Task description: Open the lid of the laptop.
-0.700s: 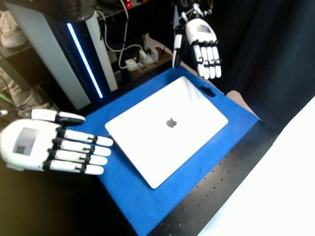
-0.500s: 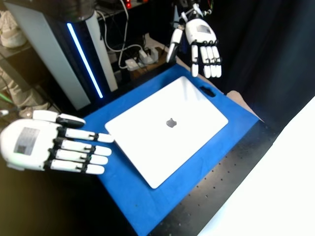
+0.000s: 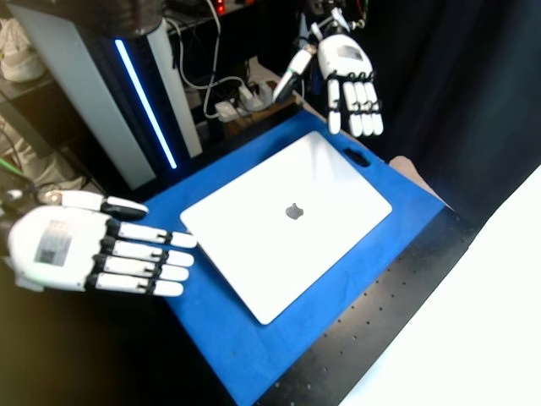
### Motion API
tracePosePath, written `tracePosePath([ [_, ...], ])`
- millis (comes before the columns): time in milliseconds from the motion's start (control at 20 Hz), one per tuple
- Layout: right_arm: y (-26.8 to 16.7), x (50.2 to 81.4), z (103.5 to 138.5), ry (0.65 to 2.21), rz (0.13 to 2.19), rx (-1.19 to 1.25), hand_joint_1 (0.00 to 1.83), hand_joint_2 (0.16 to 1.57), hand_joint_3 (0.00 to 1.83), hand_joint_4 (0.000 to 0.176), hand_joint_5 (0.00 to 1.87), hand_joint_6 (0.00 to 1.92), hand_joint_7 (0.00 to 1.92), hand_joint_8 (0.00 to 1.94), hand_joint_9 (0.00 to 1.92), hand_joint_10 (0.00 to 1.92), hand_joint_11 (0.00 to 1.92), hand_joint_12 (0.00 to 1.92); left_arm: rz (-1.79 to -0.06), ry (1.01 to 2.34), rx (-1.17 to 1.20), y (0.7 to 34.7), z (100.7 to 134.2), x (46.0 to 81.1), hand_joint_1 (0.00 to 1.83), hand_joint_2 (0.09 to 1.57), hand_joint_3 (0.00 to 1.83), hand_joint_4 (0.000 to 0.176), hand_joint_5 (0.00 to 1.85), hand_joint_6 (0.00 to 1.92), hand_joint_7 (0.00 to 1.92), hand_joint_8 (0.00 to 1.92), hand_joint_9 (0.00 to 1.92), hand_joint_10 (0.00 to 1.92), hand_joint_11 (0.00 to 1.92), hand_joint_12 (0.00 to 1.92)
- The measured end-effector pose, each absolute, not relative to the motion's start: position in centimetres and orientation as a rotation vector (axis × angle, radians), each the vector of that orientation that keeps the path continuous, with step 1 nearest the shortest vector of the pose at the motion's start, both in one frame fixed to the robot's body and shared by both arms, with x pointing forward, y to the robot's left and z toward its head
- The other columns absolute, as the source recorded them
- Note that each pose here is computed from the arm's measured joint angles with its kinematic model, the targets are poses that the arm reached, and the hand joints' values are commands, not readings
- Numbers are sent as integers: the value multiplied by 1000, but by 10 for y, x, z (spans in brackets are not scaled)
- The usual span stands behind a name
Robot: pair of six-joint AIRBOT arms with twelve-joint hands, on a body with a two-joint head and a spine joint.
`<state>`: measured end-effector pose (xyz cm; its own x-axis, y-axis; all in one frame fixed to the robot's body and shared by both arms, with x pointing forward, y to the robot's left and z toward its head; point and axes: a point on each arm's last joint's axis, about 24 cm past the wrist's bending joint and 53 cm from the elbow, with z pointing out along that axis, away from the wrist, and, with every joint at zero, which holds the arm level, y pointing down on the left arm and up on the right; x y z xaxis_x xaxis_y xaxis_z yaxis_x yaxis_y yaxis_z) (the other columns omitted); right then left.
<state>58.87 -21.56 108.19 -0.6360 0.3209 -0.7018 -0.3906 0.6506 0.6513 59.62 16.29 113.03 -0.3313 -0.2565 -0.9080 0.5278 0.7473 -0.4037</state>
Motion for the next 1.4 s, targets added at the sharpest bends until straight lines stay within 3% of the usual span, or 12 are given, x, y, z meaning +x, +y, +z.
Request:
tracePosePath([
  [100,-216,587,1077,2028,1038,-60,167,1359,4,0,140,1,87,2,0,0,0,0,-822,1745,249,149,1126,599,309,839,0,0,0,0,0,0,0,0,0,0],
  [300,-213,577,1065,2094,1039,-95,207,1356,1,0,127,2,37,1,0,0,0,0,-849,1748,237,142,1124,606,279,858,0,0,0,0,0,0,0,0,0,0],
  [500,-213,576,1058,2115,1030,-99,4,1400,10,0,133,10,70,7,0,0,0,0,-846,1729,232,144,1130,611,234,878,6,0,0,0,0,0,0,0,0,0],
  [650,-209,571,1052,2135,1032,-126,37,1401,4,0,112,0,60,0,0,0,0,0,-835,1685,182,155,1143,626,170,929,21,0,0,0,0,0,0,0,0,0],
  [800,-201,562,1044,2179,1048,-163,0,1399,2,0,110,0,65,1,0,0,0,0,-834,1626,127,164,1160,640,126,886,0,0,0,0,0,0,0,0,0,0],
  [1150,-164,560,1044,2181,1073,-337,185,1342,0,0,117,0,40,2,0,0,0,0,-831,1651,142,161,1154,638,184,883,0,0,0,0,0,0,0,0,0,0],
  [1250,-162,561,1042,2195,1086,-335,20,1367,5,0,119,1,63,6,0,0,0,0,-830,1657,143,160,1153,638,178,890,3,0,0,0,0,0,0,0,0,0],
  [1400,-162,561,1042,2195,1092,-328,13,1379,4,0,81,0,11,0,0,0,0,0,-829,1659,155,159,1152,636,201,891,2,0,0,0,0,0,0,0,0,0],
])
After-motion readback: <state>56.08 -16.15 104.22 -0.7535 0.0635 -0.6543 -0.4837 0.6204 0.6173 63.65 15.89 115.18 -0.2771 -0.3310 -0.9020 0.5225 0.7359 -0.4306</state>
